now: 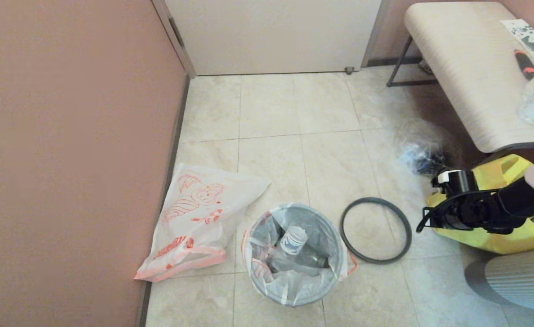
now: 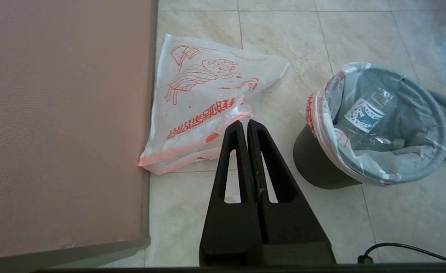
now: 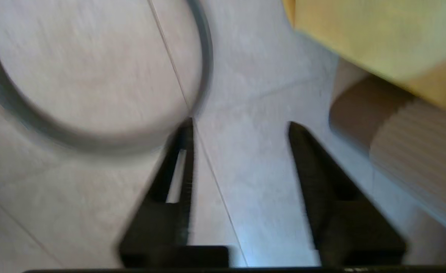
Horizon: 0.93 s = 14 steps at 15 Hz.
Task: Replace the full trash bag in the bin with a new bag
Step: Place the trash can ring on the floor, then place the trash bag on the floor
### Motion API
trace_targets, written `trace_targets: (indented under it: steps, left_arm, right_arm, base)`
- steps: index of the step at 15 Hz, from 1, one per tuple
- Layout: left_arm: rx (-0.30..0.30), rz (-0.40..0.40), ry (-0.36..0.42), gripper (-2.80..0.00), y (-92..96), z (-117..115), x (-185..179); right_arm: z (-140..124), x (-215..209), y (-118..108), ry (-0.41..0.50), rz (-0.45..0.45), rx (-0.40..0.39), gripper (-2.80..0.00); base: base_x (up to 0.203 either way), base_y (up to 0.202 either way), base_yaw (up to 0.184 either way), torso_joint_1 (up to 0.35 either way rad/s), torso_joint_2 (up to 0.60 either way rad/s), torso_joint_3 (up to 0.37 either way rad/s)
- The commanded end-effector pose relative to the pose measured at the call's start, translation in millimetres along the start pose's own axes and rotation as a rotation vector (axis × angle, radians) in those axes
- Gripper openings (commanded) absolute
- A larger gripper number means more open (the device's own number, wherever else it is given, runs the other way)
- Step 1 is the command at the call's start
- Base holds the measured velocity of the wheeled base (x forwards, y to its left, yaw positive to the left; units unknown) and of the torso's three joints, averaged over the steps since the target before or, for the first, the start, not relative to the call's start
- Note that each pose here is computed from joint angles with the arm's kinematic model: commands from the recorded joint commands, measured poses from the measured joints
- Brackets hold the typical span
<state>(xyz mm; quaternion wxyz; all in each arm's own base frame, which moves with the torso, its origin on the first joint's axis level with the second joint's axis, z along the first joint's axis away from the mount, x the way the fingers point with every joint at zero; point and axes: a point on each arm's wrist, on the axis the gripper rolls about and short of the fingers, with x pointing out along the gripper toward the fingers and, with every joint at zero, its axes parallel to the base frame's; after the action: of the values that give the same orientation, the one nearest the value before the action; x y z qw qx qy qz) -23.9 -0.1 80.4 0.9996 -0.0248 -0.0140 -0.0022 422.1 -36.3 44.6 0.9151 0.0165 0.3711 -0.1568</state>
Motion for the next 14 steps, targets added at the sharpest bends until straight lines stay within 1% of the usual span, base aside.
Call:
trace_targets:
  steps: [1,3,4,7,9,11,12,14]
  left_arm:
    - [-0.001,-0.001,0.001,-2.80,0.0,0.0,0.1]
    - [-0.001,0.001,0.000,-2.80,0.0,0.0,0.1]
    - [-0.001,0.000,0.000,-2.80,0.0,0.0,0.1]
    - [-0.001,0.000,0.000,-2.80,0.0,0.0,0.1]
    - [-0.001,0.001,0.000,-2.80,0.0,0.0,0.1]
    - [-0.001,-0.001,0.001,-2.80,0.0,0.0,0.1]
    - [-0.001,-0.001,0.001,-2.80,0.0,0.0,0.1]
    - [-0.001,0.001,0.000,-2.80,0.0,0.0,0.1]
  right_arm:
    - [-2.5,-26.9,2.9,-0.004,0.015,-0.013,0.00]
    - [-11.6,-53.4,16.8,0.002,0.053,-0.035,0.00]
    - [-18.4,-65.8,26.3,0.011,0.076,-0.033,-2.80]
    - [-53.3,-94.1,43.7,0.097,0.122,-0.045,-2.80]
    - [-78.8,-105.6,59.4,0.156,0.158,-0.058,-2.80]
    - [-92.2,-102.1,72.1,0.193,0.170,-0.075,-2.80]
    - [-95.6,-103.7,77.4,0.200,0.180,-0.077,-2.80]
    - [-103.8,-106.5,88.3,0.212,0.201,-0.109,-2.80]
  base:
    - [0.000,0.000,0.000,0.000,0.00,0.000]
    - [0.000,0.000,0.000,0.000,0.00,0.000]
    - [0.000,0.000,0.000,0.000,0.00,0.000]
    - [0.000,0.000,0.000,0.000,0.00,0.000]
    - [0.000,0.000,0.000,0.000,0.00,0.000]
    - [0.000,0.000,0.000,0.000,0.00,0.000]
    - [0.000,0.000,0.000,0.000,0.00,0.000]
    - [0.000,0.000,0.000,0.000,0.00,0.000]
